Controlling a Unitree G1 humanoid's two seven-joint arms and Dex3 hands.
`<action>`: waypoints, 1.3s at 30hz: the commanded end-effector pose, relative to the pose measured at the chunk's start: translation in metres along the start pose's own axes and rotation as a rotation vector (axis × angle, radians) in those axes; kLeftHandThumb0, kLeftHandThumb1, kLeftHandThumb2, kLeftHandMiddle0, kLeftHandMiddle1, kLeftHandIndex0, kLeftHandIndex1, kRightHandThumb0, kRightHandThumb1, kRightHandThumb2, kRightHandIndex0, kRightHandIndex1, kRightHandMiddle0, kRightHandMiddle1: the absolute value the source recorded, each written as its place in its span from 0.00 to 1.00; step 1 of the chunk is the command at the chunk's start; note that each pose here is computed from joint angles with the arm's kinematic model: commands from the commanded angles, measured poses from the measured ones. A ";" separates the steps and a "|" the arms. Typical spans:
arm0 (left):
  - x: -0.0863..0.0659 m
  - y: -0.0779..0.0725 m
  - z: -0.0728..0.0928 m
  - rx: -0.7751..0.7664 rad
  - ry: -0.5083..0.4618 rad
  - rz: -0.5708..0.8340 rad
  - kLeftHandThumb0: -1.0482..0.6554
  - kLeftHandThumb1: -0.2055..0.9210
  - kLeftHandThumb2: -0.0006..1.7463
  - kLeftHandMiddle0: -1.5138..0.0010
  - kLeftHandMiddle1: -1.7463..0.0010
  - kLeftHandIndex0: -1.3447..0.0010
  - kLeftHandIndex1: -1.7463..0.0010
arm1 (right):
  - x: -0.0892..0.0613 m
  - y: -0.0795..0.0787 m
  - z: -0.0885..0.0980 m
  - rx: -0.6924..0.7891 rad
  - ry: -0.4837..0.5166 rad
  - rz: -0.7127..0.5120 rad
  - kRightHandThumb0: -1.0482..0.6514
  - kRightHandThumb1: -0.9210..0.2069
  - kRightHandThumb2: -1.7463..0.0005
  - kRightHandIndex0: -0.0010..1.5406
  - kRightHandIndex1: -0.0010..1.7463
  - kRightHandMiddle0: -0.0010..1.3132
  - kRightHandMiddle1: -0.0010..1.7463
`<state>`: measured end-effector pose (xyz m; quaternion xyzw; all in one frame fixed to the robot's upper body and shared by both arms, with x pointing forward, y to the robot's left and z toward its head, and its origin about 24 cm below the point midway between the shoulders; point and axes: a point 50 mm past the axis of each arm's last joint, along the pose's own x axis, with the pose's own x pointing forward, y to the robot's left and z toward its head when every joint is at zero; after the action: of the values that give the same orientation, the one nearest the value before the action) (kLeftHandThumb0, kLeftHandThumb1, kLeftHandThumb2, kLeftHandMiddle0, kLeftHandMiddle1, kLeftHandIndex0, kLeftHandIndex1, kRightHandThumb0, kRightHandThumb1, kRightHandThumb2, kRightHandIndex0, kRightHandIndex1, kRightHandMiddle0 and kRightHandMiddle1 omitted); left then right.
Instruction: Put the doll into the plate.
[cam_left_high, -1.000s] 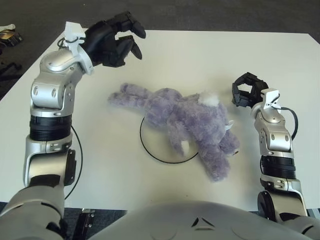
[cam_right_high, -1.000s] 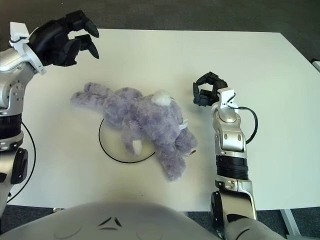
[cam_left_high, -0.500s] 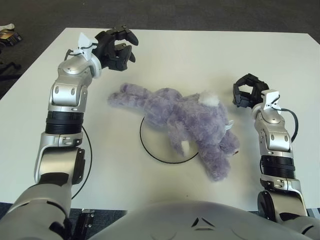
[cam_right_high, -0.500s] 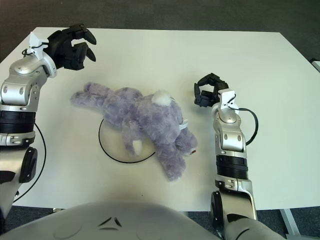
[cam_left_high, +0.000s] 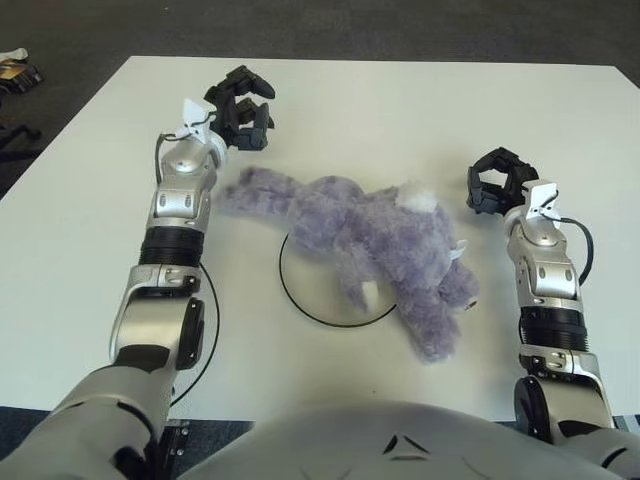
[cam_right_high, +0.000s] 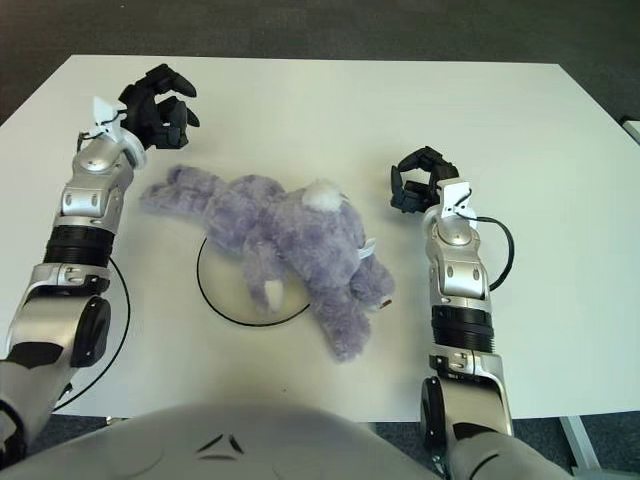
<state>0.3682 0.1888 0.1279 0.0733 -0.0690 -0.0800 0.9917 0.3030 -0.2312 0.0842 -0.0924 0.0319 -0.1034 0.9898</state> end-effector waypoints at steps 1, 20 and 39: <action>-0.004 0.003 -0.033 -0.019 0.070 0.090 0.61 0.42 0.79 0.65 0.00 0.61 0.00 | 0.001 -0.006 -0.010 -0.008 0.025 -0.035 0.35 0.48 0.29 0.77 1.00 0.43 1.00; -0.003 -0.005 -0.068 -0.270 0.215 0.258 0.61 0.30 0.88 0.58 0.00 0.54 0.00 | 0.001 -0.009 -0.021 0.031 0.003 -0.105 0.35 0.46 0.31 0.75 1.00 0.42 1.00; -0.007 -0.011 -0.070 -0.343 0.211 0.296 0.61 0.30 0.88 0.58 0.00 0.53 0.00 | 0.000 -0.008 -0.023 0.026 0.010 -0.103 0.35 0.47 0.30 0.75 1.00 0.42 1.00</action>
<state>0.3760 0.1875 0.0695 -0.0884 0.0147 0.0523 0.9946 0.3037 -0.2416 0.0750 -0.0850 0.0032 -0.1519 0.9847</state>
